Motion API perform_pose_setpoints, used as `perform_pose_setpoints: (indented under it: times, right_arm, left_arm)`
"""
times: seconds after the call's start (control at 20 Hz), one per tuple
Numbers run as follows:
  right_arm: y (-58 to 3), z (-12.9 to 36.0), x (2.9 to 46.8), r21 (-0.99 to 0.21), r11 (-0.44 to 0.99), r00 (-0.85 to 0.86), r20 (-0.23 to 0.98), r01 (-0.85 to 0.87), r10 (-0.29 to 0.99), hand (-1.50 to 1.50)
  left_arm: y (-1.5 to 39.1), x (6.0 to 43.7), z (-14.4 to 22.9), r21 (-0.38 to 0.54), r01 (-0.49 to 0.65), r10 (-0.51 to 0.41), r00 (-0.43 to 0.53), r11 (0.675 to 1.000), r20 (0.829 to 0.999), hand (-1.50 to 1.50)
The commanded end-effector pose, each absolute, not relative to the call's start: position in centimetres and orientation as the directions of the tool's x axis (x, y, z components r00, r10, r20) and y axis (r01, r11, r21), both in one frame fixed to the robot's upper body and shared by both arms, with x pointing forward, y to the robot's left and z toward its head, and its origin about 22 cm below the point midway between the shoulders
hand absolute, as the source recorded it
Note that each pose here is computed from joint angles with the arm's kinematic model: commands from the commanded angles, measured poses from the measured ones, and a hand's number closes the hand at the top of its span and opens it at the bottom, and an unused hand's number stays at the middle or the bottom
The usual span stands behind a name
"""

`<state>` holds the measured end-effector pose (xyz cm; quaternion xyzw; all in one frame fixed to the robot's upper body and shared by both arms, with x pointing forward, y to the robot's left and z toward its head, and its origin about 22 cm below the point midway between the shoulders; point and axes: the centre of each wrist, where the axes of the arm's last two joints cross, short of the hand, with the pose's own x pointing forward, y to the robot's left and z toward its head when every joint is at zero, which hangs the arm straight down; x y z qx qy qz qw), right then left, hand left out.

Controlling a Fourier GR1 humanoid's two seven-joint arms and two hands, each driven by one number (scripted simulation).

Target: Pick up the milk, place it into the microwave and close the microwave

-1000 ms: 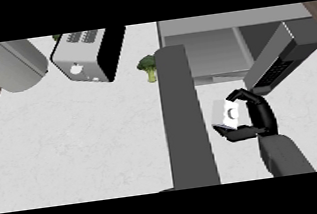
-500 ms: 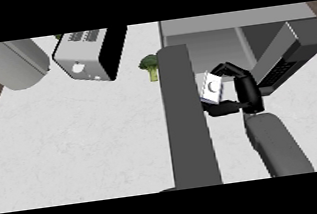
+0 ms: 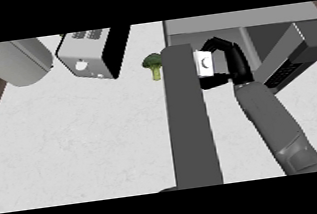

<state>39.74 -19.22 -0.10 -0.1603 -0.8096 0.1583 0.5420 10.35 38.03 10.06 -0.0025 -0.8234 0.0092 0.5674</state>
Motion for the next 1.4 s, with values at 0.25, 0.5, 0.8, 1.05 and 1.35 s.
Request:
perform_pose_setpoints:
  times: [0.25, 0.5, 0.8, 1.05, 1.35]
  right_arm:
    - [-19.1, -0.1, 41.8, -0.527, 0.818, -0.286, 0.767, 0.233, 0.575, 1.5]
    - [-18.9, 2.1, 43.2, -0.542, 0.78, -0.258, 0.742, 0.314, 0.619, 1.5]
    - [-22.8, 3.5, 43.8, -0.618, 0.654, -0.268, 0.605, 0.437, 0.75, 1.5]
    - [-24.7, 3.6, 43.7, -0.664, 0.57, -0.237, 0.528, 0.484, 0.816, 1.5]
    - [-26.3, 1.8, 42.7, -0.71, 0.427, -0.026, 0.5, 0.56, 0.866, -1.5]
  left_arm:
    - [36.9, 12.2, 10.0, -0.033, 0.049, 0.048, -0.37, 0.998, 0.928, -1.5]
    - [37.1, 13.1, 9.6, -0.026, 0.057, 0.045, -0.368, 0.998, 0.929, -1.5]
    - [37.6, 13.6, 9.8, -0.015, 0.073, 0.042, -0.38, 0.997, 0.924, -1.5]
    - [37.8, 14.0, 9.8, -0.007, 0.086, 0.039, -0.371, 0.996, 0.928, -1.5]
    - [37.3, 15.2, 9.5, -0.012, 0.085, 0.042, -0.368, 0.996, 0.929, -1.5]
